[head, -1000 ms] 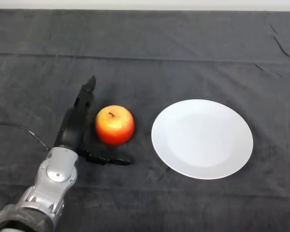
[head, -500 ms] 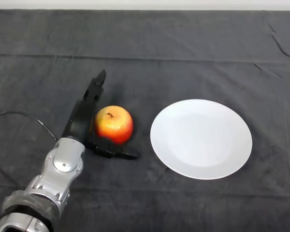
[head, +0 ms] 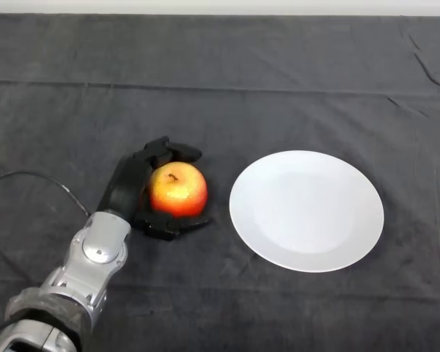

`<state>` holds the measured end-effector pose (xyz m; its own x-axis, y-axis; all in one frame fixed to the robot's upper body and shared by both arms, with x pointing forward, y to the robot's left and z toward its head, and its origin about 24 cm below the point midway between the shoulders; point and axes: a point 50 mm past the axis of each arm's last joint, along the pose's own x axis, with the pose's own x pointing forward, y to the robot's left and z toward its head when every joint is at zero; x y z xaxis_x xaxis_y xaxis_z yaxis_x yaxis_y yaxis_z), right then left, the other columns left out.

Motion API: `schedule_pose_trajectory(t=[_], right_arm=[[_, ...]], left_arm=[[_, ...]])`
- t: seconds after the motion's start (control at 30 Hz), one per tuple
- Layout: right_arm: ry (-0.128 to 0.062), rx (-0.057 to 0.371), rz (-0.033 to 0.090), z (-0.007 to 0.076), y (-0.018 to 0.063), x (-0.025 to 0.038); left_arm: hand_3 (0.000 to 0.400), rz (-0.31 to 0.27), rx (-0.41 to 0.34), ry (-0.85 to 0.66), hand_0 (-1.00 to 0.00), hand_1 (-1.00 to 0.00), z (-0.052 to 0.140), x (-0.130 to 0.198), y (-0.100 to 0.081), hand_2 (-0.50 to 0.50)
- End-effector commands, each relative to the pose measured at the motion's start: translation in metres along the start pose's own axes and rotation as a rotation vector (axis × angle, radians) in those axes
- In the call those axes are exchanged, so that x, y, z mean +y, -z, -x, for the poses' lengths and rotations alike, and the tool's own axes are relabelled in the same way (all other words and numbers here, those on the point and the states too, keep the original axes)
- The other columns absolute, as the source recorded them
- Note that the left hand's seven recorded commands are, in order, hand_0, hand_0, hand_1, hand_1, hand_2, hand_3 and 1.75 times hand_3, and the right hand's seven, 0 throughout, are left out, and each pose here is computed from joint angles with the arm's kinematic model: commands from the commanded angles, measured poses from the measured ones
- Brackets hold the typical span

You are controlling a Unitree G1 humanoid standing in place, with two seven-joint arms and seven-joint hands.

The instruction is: Move the apple to the plate

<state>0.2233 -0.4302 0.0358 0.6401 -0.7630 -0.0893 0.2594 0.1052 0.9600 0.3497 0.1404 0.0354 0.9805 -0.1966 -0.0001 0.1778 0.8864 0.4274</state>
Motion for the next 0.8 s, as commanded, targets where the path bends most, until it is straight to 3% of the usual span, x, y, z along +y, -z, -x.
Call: schedule_pose_trajectory(t=[0.03, 0.27, 0.47, 0.8], right_arm=[[-0.021, -0.035, 0.008, -0.0020, -0.0129, 0.0046], [-0.021, -0.035, 0.007, -0.0020, -0.0129, 0.0046], [-0.021, -0.035, 0.008, -0.0020, -0.0128, 0.0046], [-0.022, -0.035, 0.010, -0.0019, -0.0126, 0.0047]], left_arm=[[0.400, -0.014, -0.018, 0.000, -1.00, -1.00, -0.006, 0.005, -0.007, 0.00], [0.400, -0.035, -0.066, -0.005, -1.00, -1.00, -0.015, 0.011, -0.026, 0.00], [0.400, -0.053, -0.154, -0.019, -1.00, -1.00, -0.018, 0.013, -0.053, 0.00], [0.400, -0.068, -0.311, -0.002, -1.00, -1.00, -0.003, -0.013, -0.088, 0.00]])
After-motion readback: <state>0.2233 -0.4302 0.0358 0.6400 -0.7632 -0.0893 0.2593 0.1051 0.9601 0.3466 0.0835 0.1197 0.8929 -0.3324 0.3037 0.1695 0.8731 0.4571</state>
